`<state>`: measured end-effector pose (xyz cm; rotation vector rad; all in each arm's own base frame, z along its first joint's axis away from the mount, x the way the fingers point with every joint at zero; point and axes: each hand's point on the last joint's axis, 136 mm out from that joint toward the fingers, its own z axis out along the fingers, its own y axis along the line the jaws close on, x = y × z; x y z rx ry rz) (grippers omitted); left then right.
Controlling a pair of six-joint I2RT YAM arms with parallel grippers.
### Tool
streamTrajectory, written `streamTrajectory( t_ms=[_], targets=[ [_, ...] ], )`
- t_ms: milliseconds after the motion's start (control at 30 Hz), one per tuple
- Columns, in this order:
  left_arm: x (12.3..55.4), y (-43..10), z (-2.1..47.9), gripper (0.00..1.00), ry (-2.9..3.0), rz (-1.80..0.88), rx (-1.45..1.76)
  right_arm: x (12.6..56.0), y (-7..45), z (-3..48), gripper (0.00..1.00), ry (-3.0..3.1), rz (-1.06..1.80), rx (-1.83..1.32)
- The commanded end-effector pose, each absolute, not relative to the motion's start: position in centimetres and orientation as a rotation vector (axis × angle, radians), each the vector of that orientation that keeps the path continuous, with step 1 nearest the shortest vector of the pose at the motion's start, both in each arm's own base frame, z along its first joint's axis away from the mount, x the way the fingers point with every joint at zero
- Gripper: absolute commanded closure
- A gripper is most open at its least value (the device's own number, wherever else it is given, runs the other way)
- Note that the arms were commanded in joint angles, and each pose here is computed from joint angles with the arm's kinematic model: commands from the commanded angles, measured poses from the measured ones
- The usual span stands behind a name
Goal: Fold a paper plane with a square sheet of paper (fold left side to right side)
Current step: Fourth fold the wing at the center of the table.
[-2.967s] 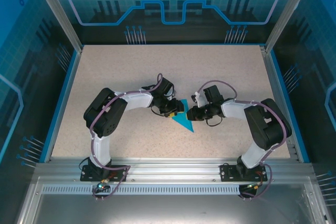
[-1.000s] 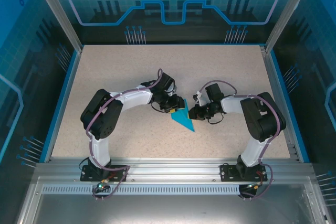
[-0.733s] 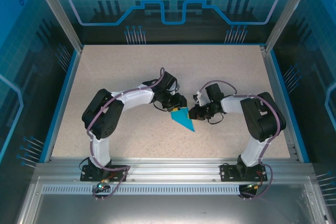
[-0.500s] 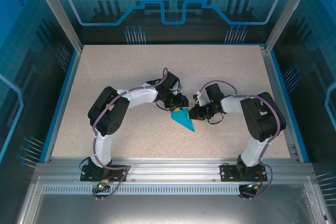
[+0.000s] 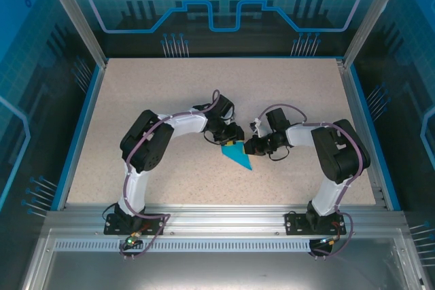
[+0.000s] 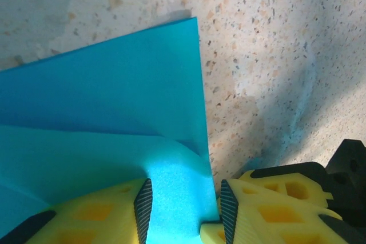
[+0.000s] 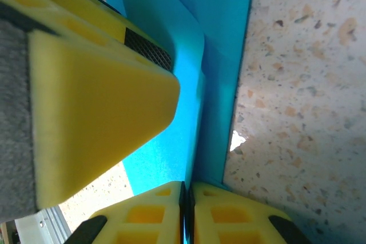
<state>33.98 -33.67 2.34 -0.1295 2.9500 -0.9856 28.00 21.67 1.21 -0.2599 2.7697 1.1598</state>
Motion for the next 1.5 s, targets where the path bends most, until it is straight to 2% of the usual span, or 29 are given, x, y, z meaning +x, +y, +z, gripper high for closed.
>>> streamTrajectory(
  t_ms=[0, 300, 533, 1000, 1467],
  targets=[
    [32.3, -32.7, -0.3, 0.59, 3.033, -0.922, -0.159, 26.9, 20.5, -0.2, 0.85, 2.843, 1.087, -0.214],
    [31.0, -32.3, -1.4, 0.60, 3.058, -0.908, -0.174, 27.2, 19.8, 4.6, 0.71, 2.746, 1.076, -0.221],
    [31.0, -32.5, -1.3, 0.60, 3.055, -0.912, -0.161, 25.2, 21.7, 7.2, 0.71, 2.686, 1.267, -0.269],
    [31.0, -32.4, -1.1, 0.60, 3.051, -0.905, -0.155, 22.3, 22.7, 3.1, 0.73, 2.840, 1.270, -0.294],
    [31.0, -32.3, -1.2, 0.60, 3.054, -0.892, -0.157, 21.1, 22.1, 1.1, 0.74, 2.937, 1.201, -0.281]
  ],
)
